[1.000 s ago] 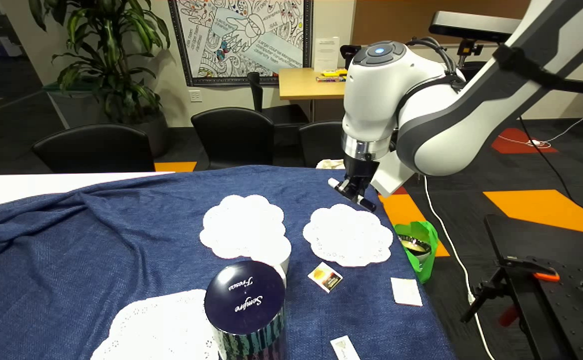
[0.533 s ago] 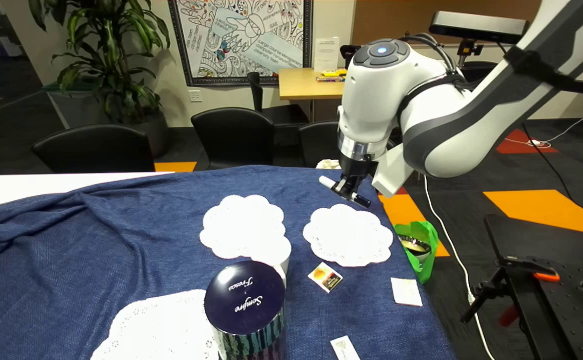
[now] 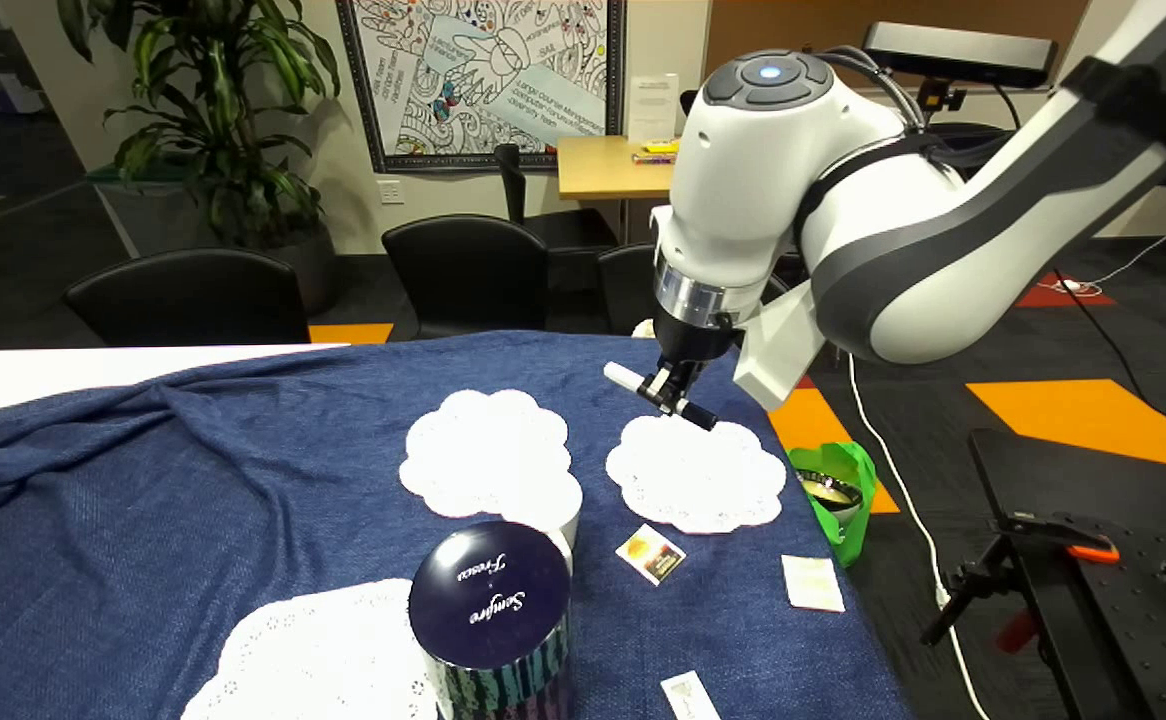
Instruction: Put the marker in the white cup
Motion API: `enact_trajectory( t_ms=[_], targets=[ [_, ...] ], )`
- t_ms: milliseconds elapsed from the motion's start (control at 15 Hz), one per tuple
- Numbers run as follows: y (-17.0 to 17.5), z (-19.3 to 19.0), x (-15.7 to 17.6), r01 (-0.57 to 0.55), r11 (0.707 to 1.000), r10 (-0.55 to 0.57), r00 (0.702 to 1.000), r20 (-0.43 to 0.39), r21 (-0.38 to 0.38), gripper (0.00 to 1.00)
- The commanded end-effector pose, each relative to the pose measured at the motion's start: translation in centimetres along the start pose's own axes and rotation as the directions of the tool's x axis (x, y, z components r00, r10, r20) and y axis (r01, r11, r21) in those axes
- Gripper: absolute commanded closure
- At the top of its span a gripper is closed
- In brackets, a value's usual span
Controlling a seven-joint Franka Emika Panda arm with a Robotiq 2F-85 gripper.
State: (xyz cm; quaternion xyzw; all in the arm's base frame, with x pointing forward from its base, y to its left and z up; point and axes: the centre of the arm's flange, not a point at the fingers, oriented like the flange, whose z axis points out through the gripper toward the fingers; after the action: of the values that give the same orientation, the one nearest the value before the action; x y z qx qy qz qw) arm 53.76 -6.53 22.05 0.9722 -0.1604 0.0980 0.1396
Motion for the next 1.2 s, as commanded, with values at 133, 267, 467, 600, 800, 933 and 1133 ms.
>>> enact_trajectory(
  t_ms=[133,267,467,600,800,933,1133],
  targets=[
    [-2.8,-3.1,-0.3,0.020,0.999,-0.018,0.999,-0.032,0.046,0.95],
    [-3.4,-3.7,-0.1,0.032,0.998,-0.029,0.998,-0.048,0.061,0.95],
    [-4.1,-4.7,0.3,0.055,0.996,-0.050,0.997,-0.055,0.074,0.95],
    [-4.4,-5.7,0.7,0.067,0.994,-0.062,0.996,-0.058,0.081,0.95],
    [-4.5,-7.5,1.5,0.059,0.996,-0.055,0.996,-0.063,0.070,0.95],
    [-4.8,-6.0,1.1,0.062,0.996,-0.057,0.996,-0.067,0.071,0.95],
    [-4.8,-6.1,1.2,0.062,0.996,-0.058,0.996,-0.065,0.070,0.79]
  ],
)
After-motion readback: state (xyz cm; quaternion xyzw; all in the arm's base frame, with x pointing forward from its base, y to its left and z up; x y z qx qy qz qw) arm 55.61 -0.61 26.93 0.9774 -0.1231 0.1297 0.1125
